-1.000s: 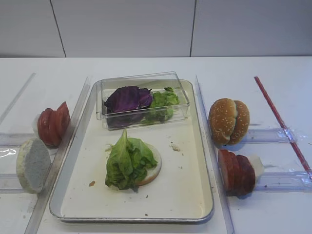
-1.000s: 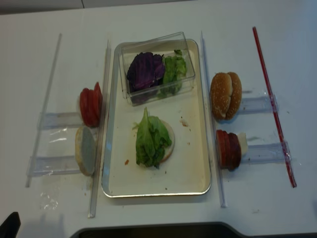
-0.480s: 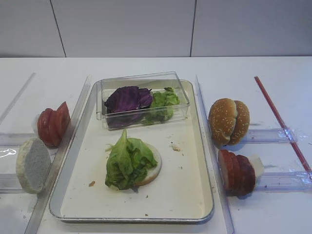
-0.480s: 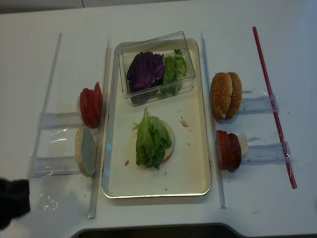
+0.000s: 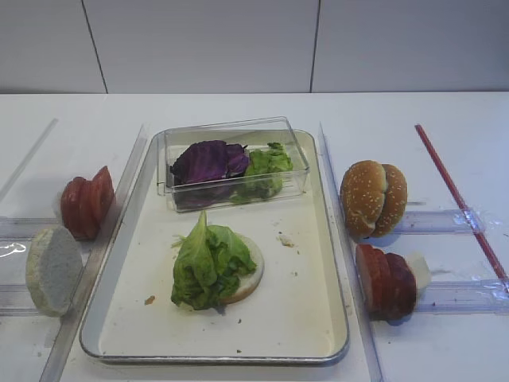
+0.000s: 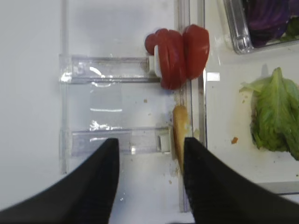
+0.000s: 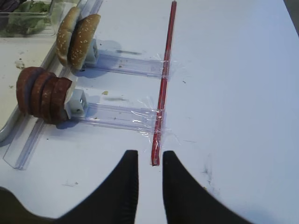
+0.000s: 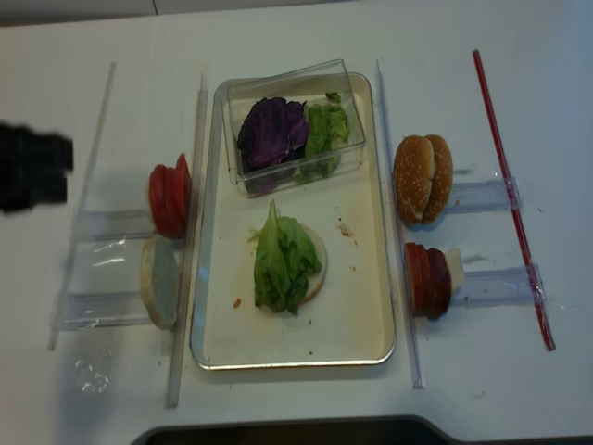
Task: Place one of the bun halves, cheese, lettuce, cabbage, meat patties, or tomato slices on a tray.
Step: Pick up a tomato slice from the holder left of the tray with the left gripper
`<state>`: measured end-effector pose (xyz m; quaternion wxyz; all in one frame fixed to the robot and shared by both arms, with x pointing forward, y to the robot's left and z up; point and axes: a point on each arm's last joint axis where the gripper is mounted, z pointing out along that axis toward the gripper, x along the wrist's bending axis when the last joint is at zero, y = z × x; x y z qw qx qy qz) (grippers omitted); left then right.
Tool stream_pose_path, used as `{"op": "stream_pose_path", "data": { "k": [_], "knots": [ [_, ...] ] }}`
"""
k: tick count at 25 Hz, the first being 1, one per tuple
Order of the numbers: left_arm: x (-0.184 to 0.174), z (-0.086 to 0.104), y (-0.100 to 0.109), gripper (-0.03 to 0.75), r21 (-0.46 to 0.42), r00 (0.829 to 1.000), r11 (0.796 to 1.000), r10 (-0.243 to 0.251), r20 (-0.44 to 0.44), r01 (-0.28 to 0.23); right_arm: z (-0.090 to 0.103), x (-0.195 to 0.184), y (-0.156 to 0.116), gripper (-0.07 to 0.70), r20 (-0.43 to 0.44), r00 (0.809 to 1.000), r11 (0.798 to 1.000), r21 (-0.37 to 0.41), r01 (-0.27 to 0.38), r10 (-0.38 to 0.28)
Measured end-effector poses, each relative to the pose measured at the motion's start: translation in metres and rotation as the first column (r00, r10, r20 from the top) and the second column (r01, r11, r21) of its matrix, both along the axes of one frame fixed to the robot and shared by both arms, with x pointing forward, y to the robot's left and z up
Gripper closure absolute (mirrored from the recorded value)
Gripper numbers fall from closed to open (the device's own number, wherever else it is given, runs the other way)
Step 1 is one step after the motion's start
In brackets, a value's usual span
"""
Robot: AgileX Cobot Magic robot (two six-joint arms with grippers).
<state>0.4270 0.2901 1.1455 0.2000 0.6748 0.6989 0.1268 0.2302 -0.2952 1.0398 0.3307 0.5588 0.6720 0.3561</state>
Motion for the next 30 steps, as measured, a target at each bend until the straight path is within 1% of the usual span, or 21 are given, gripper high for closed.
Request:
{"op": "stream_pose_path", "data": {
  "k": [4,6,7,9,11,13,14,17,20,23,30],
  "knots": [
    [0.035,0.005,-0.001,0.347,0.004,1.0,1.0,-0.025,-0.014,0.026,0.0,0.0,0.0,0.47,0.0,1.0,1.0,0.0,0.0,0.0],
    [0.048,0.003,-0.002,0.318,0.008,0.999,0.999,-0.035,-0.029,0.035,0.0,0.0,0.0,0.47,0.0,1.0,1.0,0.0,0.0,0.0],
    [0.053,0.003,-0.003,0.31,0.009,0.999,0.999,-0.042,-0.031,0.042,0.0,0.0,0.0,0.47,0.0,1.0,1.0,0.0,0.0,0.0],
    [0.064,0.0,-0.009,0.304,0.024,0.996,0.997,-0.071,-0.046,0.072,0.0,0.0,0.0,0.47,0.0,1.0,1.0,0.0,0.0,0.0],
    [0.073,-0.001,-0.02,0.301,0.038,0.992,0.993,-0.114,-0.055,0.116,0.0,0.0,0.0,0.471,0.0,1.0,1.0,0.0,0.0,0.0],
    [0.082,-0.005,-0.035,0.301,0.049,0.985,0.986,-0.156,-0.072,0.159,0.0,0.0,0.0,0.471,0.0,1.0,1.0,0.0,0.0,0.0],
    [0.086,-0.007,-0.042,0.301,0.049,0.982,0.984,-0.17,-0.078,0.174,0.0,0.0,0.0,0.471,0.0,1.0,1.0,0.0,0.0,0.0],
    [0.098,-0.018,-0.065,0.3,0.044,0.969,0.973,-0.219,-0.113,0.225,0.0,0.0,0.0,0.471,0.0,1.0,1.0,0.0,0.0,0.0],
    [0.108,-0.034,-0.079,0.3,0.047,0.958,0.969,-0.234,-0.165,0.245,0.0,0.0,0.0,0.471,0.0,1.0,1.0,0.0,0.0,0.0],
    [0.117,-0.05,-0.087,0.3,0.059,0.947,0.964,-0.24,-0.214,0.258,0.0,0.0,0.0,0.471,0.0,1.0,1.0,0.0,0.0,0.0],
    [0.131,-0.076,-0.093,0.3,0.071,0.933,0.965,-0.224,-0.283,0.253,0.0,0.0,0.0,0.471,0.0,1.0,1.0,0.0,0.0,0.0]
  ]
}}
